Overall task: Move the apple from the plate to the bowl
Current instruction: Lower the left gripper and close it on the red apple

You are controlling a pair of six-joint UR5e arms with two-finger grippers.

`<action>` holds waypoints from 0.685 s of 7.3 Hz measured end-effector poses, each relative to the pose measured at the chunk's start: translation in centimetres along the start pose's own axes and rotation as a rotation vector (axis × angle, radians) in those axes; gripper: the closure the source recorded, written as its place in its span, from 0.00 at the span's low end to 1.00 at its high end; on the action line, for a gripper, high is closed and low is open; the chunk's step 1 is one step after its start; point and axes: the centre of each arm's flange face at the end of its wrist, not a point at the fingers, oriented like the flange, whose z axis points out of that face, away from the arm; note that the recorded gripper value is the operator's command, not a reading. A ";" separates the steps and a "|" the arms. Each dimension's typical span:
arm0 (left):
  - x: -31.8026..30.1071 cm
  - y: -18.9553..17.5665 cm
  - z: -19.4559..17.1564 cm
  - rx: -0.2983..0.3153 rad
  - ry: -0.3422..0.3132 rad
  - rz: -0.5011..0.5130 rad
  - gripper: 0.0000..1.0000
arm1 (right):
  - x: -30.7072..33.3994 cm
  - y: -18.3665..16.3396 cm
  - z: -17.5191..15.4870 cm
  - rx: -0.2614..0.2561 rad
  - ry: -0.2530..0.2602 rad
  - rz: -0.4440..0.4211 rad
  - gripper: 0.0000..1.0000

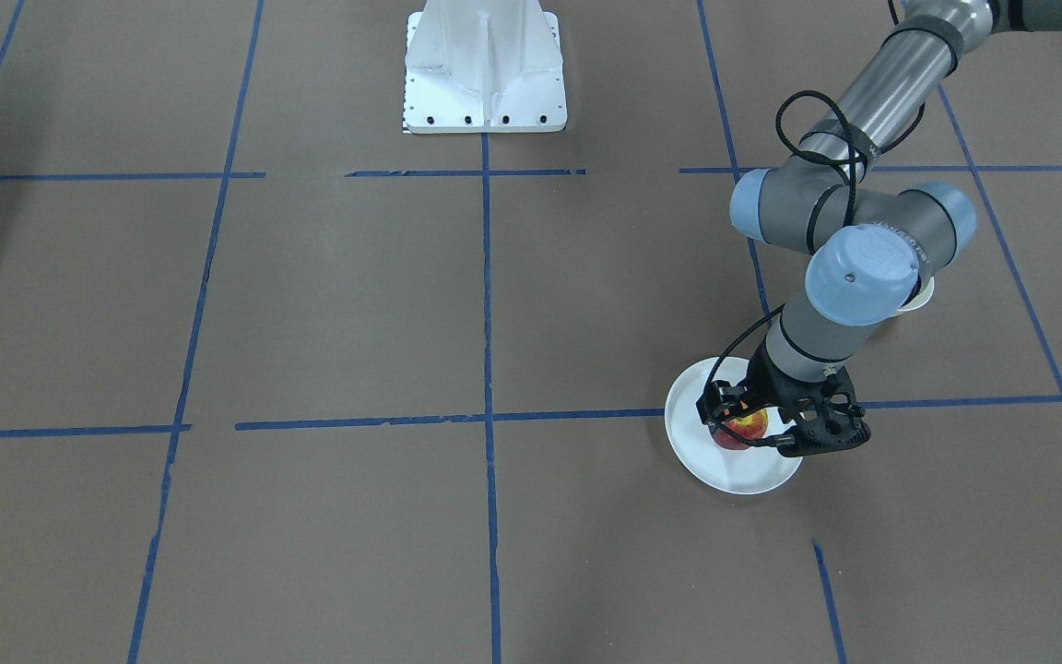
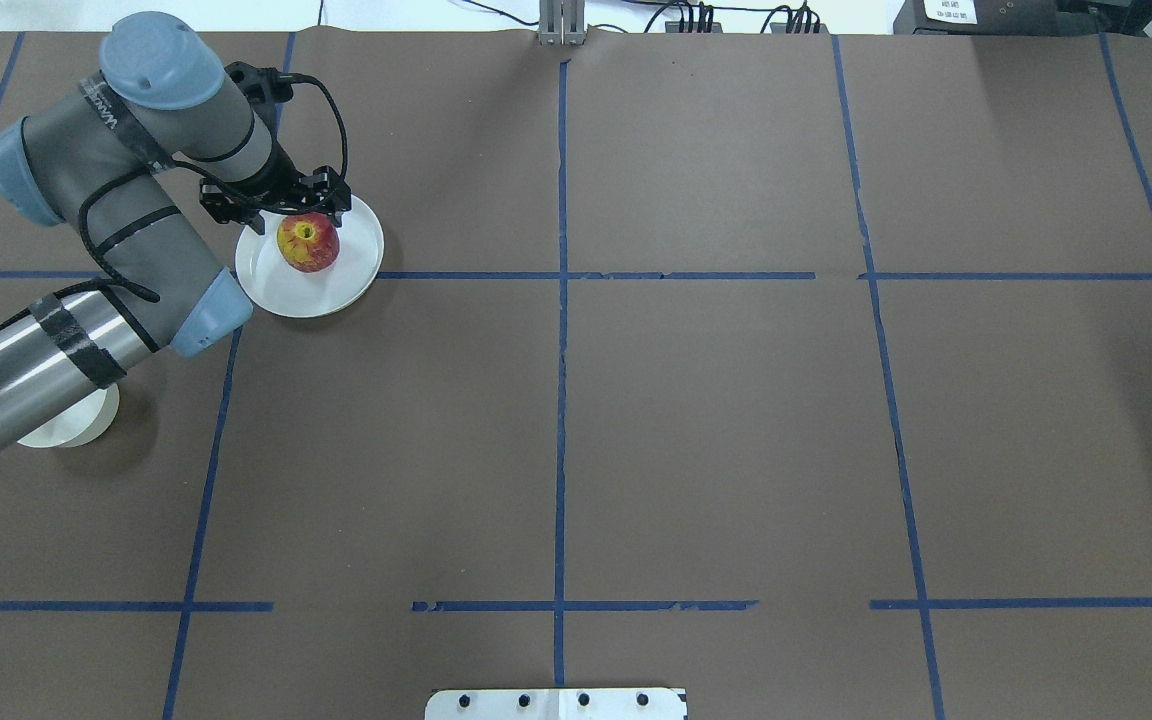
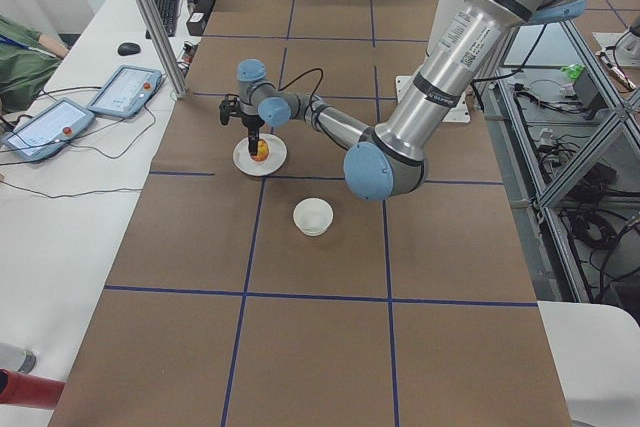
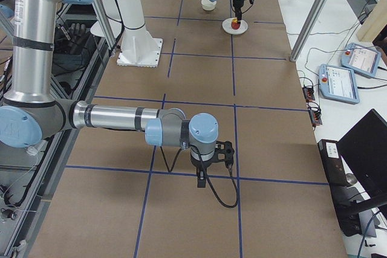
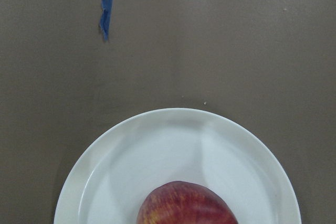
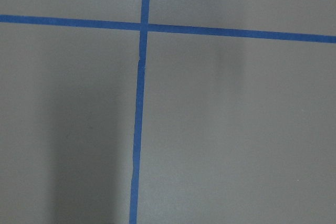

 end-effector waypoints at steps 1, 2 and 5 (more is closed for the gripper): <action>0.1 0.3 0.7 0.001 -0.005 0.003 0.01 | 0.0 0.0 0.0 0.000 0.000 0.000 0.00; 0.2 0.8 1.6 -0.002 -0.008 0.005 0.01 | 0.0 0.0 0.0 0.000 0.000 0.000 0.00; 0.6 1.8 3.2 -0.014 -0.009 0.007 0.61 | 0.0 0.0 0.0 0.000 0.000 0.000 0.00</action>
